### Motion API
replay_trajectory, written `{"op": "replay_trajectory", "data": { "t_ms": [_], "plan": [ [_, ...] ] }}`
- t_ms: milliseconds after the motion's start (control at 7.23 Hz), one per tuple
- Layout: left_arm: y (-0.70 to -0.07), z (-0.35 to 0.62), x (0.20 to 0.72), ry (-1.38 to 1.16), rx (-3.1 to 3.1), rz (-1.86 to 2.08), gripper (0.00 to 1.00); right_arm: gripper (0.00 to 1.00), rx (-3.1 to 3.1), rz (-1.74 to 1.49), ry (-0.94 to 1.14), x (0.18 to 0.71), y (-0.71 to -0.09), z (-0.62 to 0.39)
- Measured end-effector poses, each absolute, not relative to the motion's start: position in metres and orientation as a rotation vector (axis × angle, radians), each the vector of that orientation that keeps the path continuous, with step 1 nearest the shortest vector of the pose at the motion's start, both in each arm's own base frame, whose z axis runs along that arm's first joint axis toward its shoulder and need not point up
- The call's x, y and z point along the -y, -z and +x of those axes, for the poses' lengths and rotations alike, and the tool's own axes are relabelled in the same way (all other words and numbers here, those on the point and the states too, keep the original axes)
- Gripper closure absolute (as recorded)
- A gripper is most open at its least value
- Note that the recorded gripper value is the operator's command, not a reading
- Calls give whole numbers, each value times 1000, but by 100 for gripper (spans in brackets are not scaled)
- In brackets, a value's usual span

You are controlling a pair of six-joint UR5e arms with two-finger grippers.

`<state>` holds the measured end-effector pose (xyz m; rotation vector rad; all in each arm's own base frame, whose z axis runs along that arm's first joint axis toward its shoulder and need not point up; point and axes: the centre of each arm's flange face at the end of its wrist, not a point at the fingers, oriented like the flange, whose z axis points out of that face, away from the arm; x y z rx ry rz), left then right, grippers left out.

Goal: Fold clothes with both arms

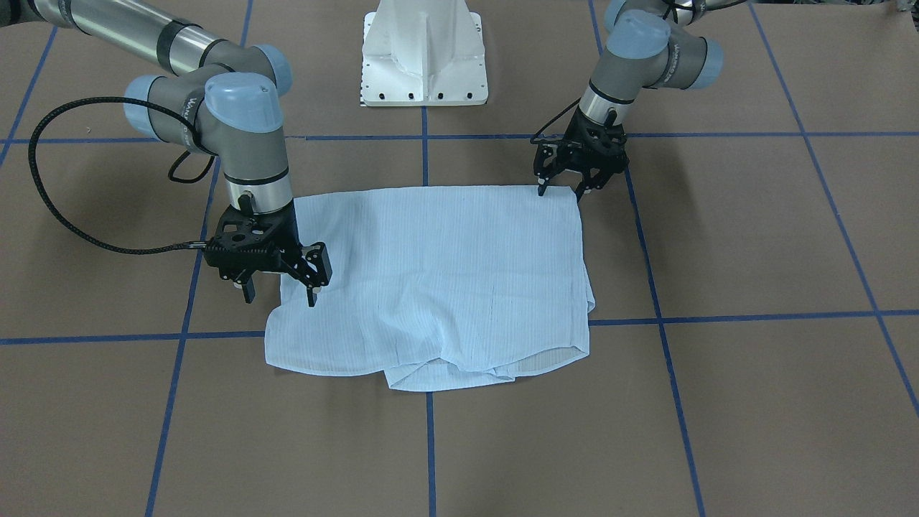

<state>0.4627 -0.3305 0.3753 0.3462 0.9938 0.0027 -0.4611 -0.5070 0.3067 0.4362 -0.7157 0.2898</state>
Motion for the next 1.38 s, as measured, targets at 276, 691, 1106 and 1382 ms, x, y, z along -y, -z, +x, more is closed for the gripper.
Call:
{"op": "replay_trajectory", "data": {
  "t_ms": [276, 691, 1106, 1382],
  "plan": [
    [-374, 458, 331, 5, -996, 353, 100, 0, 714, 434, -288, 506, -308, -463],
    [-398, 436, 340, -13, -942, 381, 100, 0, 710, 432, -287, 506, -310, -464],
    [-453, 356, 423, -89, -739, 537, 100, 0, 709, 429, -285, 503, -311, -468],
    [-472, 323, 530, -77, -612, 626, 100, 0, 711, 428, -282, 501, -311, -471]
  ]
}}
